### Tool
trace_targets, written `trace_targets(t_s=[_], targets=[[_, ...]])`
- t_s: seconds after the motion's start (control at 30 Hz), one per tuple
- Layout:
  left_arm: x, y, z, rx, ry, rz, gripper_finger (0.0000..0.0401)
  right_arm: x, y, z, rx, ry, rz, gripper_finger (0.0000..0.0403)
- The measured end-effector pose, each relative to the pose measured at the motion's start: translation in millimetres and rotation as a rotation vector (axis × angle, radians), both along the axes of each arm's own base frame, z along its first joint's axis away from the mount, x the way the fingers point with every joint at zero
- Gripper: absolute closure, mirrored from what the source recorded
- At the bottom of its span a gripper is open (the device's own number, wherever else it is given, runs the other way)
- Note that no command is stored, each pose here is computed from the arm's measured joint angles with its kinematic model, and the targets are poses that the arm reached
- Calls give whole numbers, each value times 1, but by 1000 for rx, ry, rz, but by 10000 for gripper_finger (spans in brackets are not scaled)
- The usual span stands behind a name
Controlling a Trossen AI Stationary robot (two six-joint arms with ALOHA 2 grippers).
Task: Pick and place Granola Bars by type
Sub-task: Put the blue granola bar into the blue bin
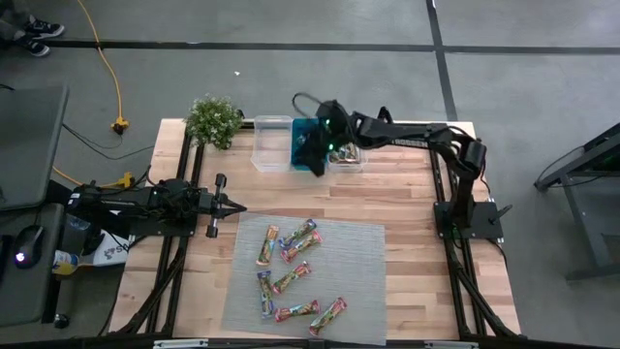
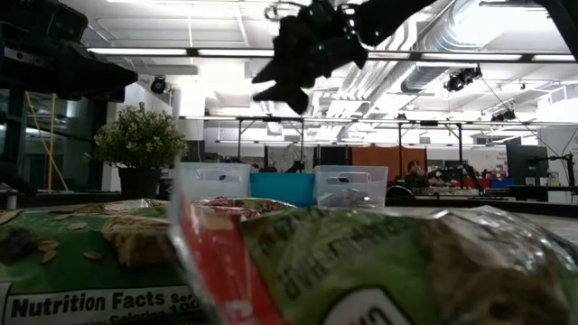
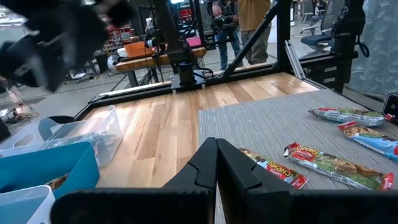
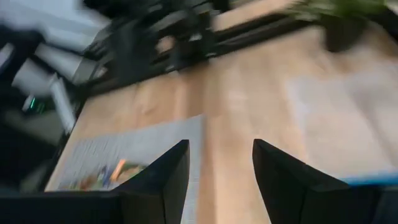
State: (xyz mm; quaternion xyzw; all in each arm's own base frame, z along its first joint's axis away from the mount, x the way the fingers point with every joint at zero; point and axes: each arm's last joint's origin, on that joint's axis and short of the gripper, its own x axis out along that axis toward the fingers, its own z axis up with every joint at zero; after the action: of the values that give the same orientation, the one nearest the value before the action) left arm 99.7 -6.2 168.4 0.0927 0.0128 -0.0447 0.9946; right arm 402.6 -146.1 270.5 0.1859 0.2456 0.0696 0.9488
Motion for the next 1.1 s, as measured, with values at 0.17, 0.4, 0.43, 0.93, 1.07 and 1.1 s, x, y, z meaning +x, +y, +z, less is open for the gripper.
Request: trace_targets(t_s=[0.17,0.4,0.43,0.93,1.07,1.1], targets=[[0,0,0,0,0,0,400,14,50,-1,-164,-19,158,242],[0,0,0,0,0,0,400,19,120,-14,-579,89,319,242],[0,0,0,0,0,0,400,19,127,-16,-632,99,328,242],[0,0,0,0,0,0,400,26,146,-57,-612,252,395,241],[0,0,0,0,0,0,400,30,148,-71,-565,263,446,241],[0,0,0,0,0,0,400,31,148,-75,-557,270,455,240]])
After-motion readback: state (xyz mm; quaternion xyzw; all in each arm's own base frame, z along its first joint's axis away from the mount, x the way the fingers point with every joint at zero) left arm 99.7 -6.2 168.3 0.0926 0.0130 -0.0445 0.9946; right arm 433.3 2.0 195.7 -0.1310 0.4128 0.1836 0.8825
